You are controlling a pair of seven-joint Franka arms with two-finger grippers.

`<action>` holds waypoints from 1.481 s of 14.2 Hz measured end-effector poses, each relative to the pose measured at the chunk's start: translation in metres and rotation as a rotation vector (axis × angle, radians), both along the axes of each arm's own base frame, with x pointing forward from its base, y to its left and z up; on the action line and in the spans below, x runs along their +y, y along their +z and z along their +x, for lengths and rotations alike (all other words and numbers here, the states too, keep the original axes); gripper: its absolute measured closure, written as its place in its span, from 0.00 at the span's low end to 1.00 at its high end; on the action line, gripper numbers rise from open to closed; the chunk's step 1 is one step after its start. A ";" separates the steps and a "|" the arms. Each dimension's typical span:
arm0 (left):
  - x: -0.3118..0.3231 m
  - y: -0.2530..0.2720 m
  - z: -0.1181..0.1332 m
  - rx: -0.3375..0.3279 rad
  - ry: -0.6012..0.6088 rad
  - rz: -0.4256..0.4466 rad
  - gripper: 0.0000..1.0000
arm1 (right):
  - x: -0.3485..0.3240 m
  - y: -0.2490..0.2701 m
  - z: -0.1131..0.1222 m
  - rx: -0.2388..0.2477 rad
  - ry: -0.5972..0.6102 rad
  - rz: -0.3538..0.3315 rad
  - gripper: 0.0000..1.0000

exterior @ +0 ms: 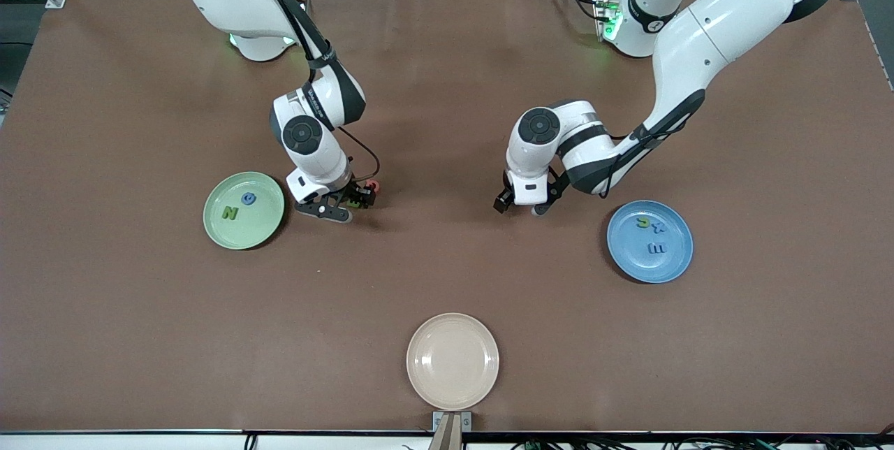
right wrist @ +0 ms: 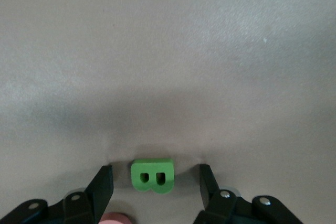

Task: Sort upper and lower case letters into plates
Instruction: 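Place the B in the green plate while the left gripper places the a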

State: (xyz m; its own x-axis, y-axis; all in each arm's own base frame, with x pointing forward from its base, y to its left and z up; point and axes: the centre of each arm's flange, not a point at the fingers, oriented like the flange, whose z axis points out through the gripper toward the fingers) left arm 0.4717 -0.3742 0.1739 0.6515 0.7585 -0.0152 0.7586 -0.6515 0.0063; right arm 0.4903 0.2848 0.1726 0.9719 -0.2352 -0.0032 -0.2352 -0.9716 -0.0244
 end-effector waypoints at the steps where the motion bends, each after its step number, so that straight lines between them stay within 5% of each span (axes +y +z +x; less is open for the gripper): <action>1: 0.000 0.000 0.000 0.000 0.009 0.000 0.14 | 0.002 0.000 -0.001 0.000 0.002 0.000 0.27; 3: 0.000 -0.001 0.000 0.002 0.022 0.000 0.27 | 0.004 0.000 -0.002 0.000 0.003 0.000 0.31; 6: -0.001 -0.003 -0.001 0.007 0.034 -0.001 0.33 | 0.003 0.000 -0.002 -0.001 0.002 0.000 0.34; 10: -0.002 0.000 0.000 0.002 0.039 -0.009 0.50 | 0.005 0.006 0.000 -0.007 0.002 0.005 0.65; 13: -0.003 0.001 0.001 0.001 0.041 -0.011 0.64 | 0.004 0.005 0.000 -0.004 0.000 0.003 0.65; 21: -0.001 0.003 0.005 -0.004 0.010 -0.009 0.64 | -0.129 0.071 0.054 0.077 0.057 -0.008 0.65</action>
